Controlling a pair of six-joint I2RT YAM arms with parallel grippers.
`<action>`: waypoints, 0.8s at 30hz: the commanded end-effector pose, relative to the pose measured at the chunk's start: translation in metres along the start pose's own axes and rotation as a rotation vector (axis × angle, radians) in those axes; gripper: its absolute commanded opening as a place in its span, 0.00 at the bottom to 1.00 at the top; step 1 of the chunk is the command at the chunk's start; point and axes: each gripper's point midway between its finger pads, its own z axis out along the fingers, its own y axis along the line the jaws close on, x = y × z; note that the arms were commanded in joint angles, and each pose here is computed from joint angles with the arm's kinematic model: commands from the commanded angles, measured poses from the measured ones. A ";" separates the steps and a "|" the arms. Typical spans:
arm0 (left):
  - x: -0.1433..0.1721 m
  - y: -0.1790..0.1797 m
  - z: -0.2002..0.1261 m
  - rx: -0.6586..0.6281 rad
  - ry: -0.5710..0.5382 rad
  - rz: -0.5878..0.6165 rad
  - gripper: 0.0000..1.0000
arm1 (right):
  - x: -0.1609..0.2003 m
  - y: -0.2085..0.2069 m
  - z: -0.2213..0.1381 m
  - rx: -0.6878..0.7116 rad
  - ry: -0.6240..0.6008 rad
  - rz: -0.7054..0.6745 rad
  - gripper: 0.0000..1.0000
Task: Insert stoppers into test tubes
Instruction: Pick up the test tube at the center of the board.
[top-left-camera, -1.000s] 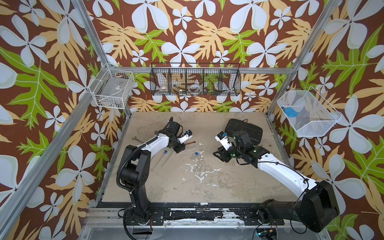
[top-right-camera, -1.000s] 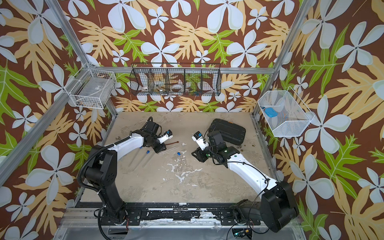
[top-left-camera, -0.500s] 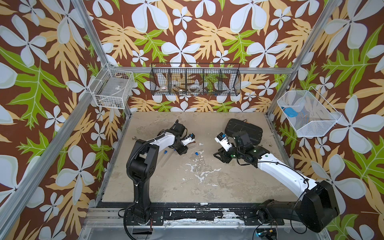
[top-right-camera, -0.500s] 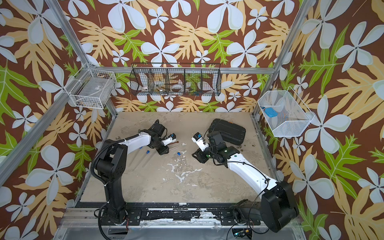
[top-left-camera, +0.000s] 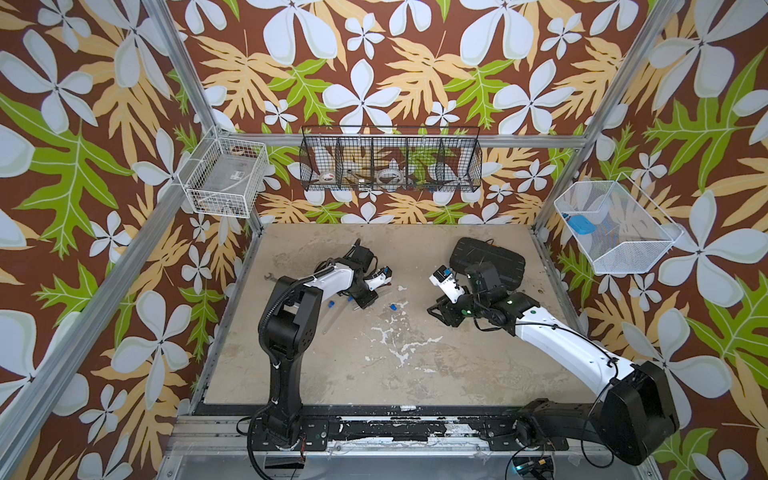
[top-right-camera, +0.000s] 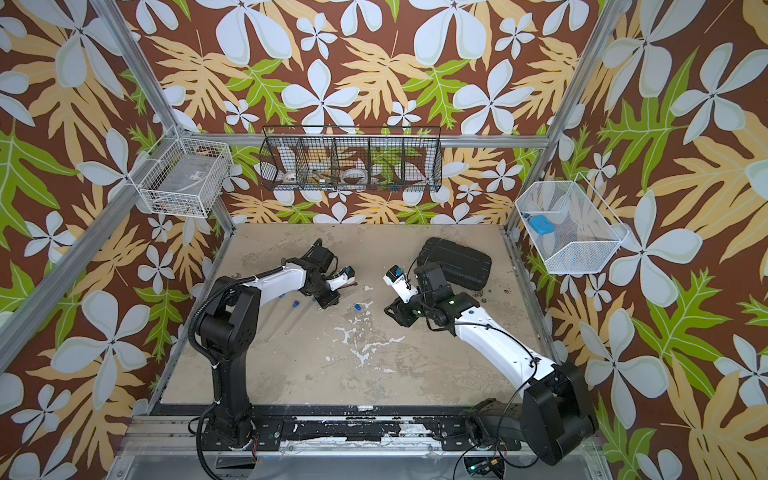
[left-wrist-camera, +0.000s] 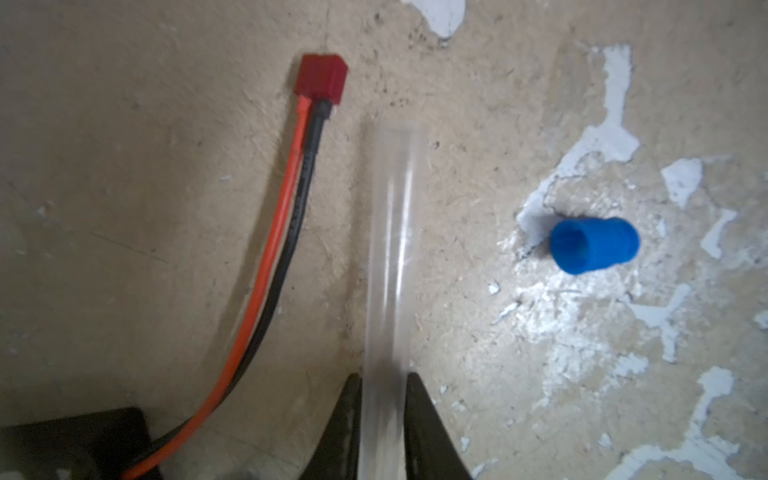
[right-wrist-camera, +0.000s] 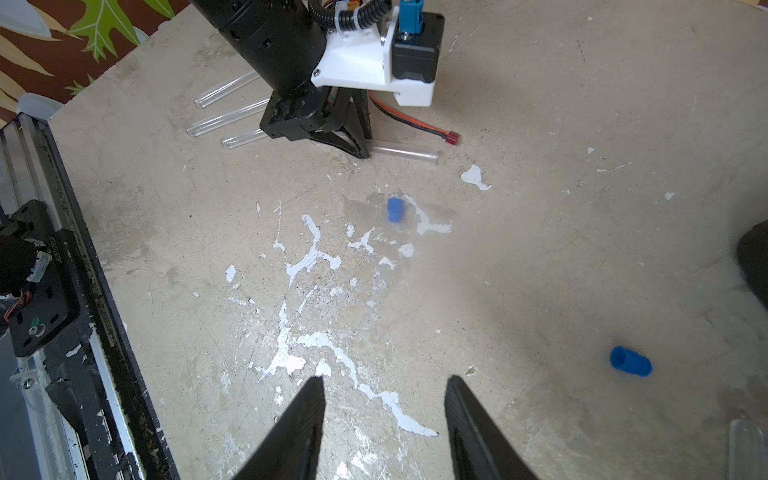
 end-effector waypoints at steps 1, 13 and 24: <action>0.015 -0.003 0.007 0.000 0.070 -0.001 0.17 | -0.001 0.000 -0.003 0.005 -0.002 0.008 0.50; -0.003 -0.004 -0.020 -0.027 -0.012 0.019 0.05 | -0.008 -0.004 -0.021 0.037 -0.089 0.056 0.50; -0.027 -0.037 -0.092 -0.085 -0.278 0.071 0.00 | -0.037 -0.019 -0.063 0.105 -0.349 0.327 0.52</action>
